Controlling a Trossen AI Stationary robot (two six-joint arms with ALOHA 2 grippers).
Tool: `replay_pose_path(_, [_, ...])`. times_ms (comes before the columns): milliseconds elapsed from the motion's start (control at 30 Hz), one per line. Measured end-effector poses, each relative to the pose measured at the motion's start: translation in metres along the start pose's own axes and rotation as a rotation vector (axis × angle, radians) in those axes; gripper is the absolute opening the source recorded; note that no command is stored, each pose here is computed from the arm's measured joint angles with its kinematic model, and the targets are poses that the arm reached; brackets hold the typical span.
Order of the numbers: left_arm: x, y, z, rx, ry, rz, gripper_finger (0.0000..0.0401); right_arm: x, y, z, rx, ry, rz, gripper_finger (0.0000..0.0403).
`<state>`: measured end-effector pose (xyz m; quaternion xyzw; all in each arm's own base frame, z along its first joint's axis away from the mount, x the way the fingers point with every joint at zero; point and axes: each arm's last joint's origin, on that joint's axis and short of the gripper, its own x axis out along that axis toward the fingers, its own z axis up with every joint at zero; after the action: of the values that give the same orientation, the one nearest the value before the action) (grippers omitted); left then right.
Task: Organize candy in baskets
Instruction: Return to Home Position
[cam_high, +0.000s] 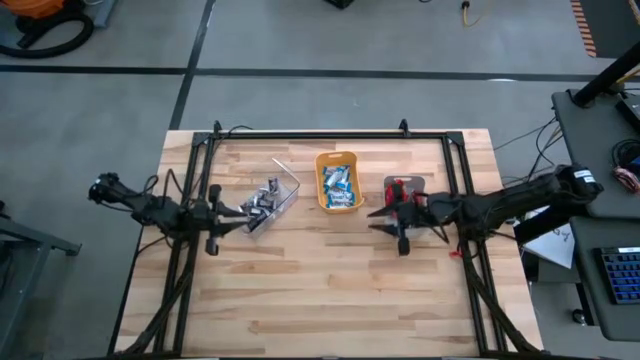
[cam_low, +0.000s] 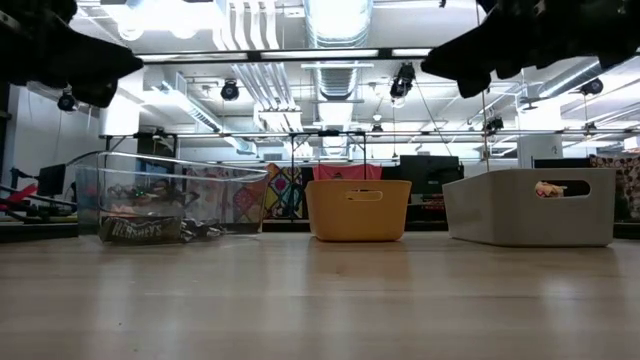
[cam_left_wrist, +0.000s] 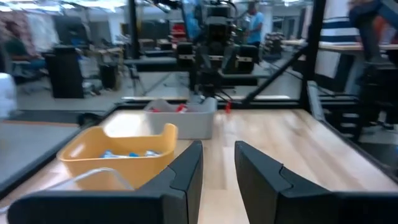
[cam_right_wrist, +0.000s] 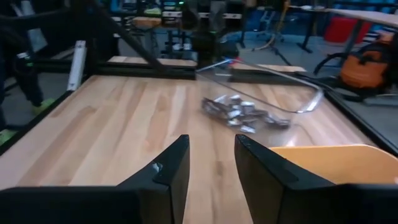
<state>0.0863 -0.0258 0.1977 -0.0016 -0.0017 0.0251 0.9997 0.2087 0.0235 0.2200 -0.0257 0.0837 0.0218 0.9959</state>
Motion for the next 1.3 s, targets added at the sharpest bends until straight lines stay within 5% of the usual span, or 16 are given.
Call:
replay_pose_path(300, [0.002, 0.013, -0.009, 0.048, -0.004, 0.125, 0.0077, -0.010, -0.018, -0.014, 0.005, -0.015, -0.076, 0.0110])
replay_pose_path(633, [0.004, 0.009, -0.016, 0.025, 0.026, -0.057, 0.0062, -0.033, -0.019, -0.039, 0.036, -0.073, -0.079, 0.0109])
replay_pose_path(800, [0.008, 0.005, -0.022, -0.027, -0.074, -0.148, 0.0034, -0.045, -0.018, -0.051, 0.040, -0.091, -0.074, 0.0109])
replay_pose_path(1133, [0.008, 0.006, -0.025, -0.027, -0.060, -0.119, 0.0001, -0.063, -0.017, -0.067, -0.008, -0.144, -0.079, 0.0109])
replay_pose_path(1300, [0.009, 0.008, -0.025, -0.128, -0.040, -0.039, 0.0006, -0.066, -0.017, -0.065, -0.096, -0.169, -0.090, 0.0109])
